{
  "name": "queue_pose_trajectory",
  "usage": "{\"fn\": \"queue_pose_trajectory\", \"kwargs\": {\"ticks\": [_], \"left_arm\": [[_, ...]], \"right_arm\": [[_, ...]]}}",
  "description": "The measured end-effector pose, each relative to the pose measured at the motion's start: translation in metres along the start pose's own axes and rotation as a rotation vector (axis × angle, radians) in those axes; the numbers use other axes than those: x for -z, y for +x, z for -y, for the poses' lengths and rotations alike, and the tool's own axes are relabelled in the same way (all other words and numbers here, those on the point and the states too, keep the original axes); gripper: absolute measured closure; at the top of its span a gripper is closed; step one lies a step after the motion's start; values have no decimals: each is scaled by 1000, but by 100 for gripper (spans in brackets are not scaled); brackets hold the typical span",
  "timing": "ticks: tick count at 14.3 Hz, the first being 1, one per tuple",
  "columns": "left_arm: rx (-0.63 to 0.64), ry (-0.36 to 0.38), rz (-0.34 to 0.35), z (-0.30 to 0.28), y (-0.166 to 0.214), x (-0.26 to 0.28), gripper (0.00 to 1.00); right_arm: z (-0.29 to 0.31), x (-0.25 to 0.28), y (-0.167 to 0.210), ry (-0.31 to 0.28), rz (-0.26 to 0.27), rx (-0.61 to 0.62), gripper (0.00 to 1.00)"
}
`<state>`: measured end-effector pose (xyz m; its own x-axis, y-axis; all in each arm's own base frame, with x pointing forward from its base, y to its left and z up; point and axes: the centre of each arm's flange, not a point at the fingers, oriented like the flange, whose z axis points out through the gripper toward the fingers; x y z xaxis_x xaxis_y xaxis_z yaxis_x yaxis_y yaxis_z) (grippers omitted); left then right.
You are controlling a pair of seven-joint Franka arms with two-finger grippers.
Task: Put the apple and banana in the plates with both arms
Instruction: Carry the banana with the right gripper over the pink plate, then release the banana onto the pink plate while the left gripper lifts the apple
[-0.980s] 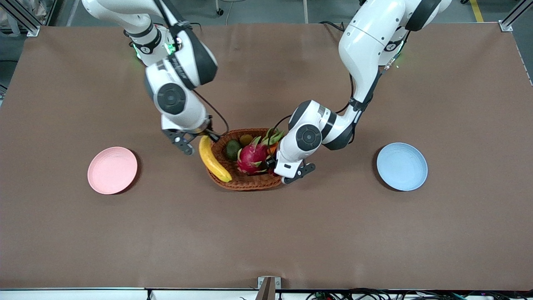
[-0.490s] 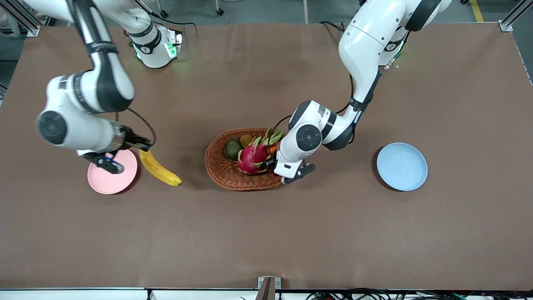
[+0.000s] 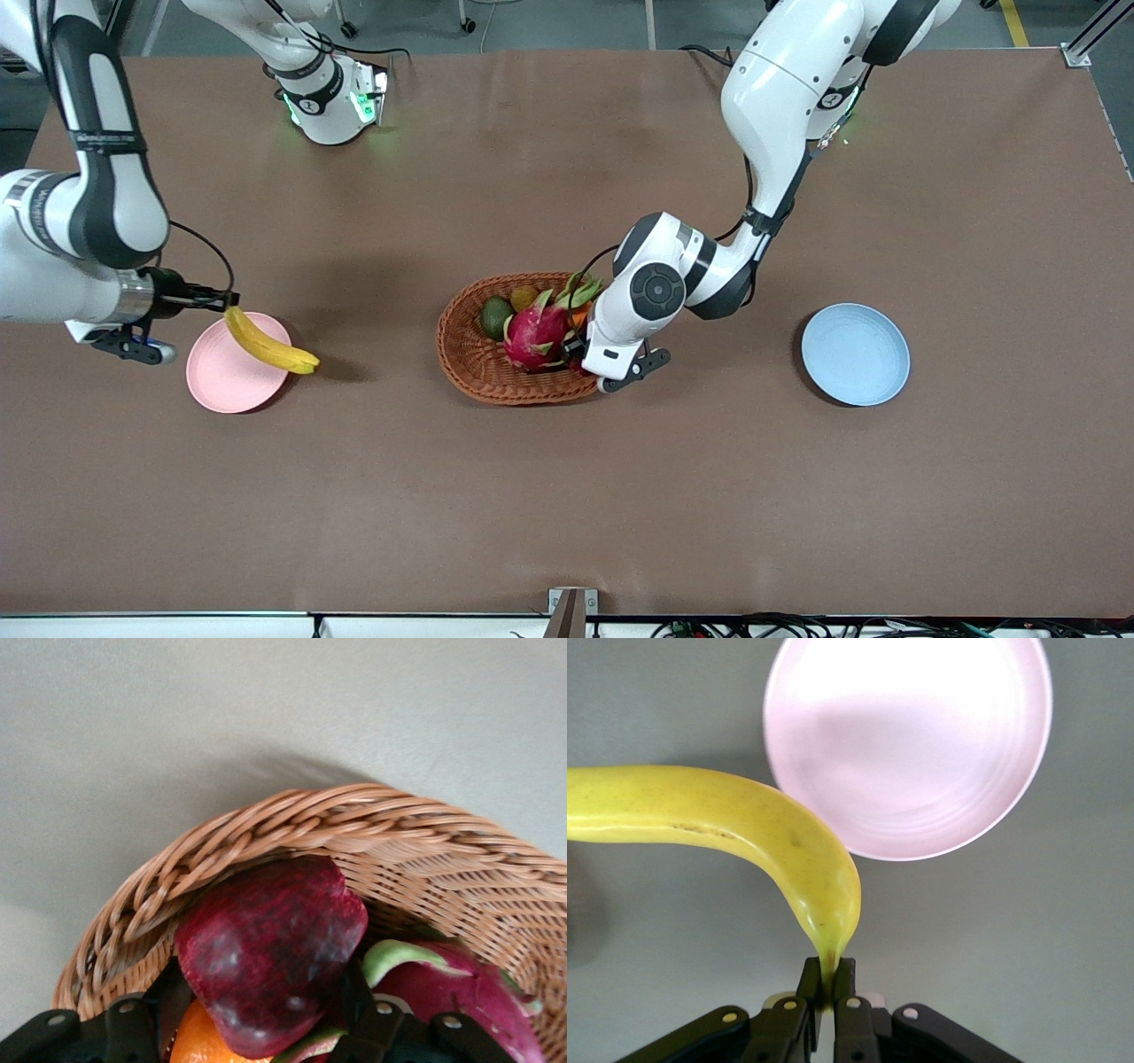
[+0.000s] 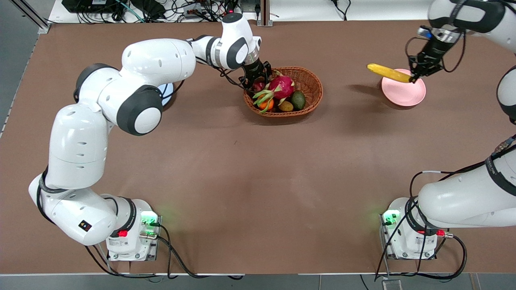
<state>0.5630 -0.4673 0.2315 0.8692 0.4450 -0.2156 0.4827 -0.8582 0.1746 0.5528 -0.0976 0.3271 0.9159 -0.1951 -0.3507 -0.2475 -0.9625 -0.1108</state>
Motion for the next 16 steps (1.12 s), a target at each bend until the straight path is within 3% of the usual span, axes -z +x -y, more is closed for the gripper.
{"fn": "queue_pose_trajectory", "kwargs": {"ticks": [6, 12, 14, 16], "left_arm": [[-7, -13, -4, -7, -3, 49, 26], [3, 9, -15, 2, 6, 107, 26], [-4, 27, -27, 7, 12, 123, 26], [-29, 50, -24, 18, 23, 142, 26]], "right_arm": [[-93, -42, 21, 41, -6, 89, 91], [-104, -60, 32, 25, -13, 109, 87], [-103, -57, 33, 23, -20, 112, 73], [-102, -53, 35, 22, -27, 118, 52]]}}
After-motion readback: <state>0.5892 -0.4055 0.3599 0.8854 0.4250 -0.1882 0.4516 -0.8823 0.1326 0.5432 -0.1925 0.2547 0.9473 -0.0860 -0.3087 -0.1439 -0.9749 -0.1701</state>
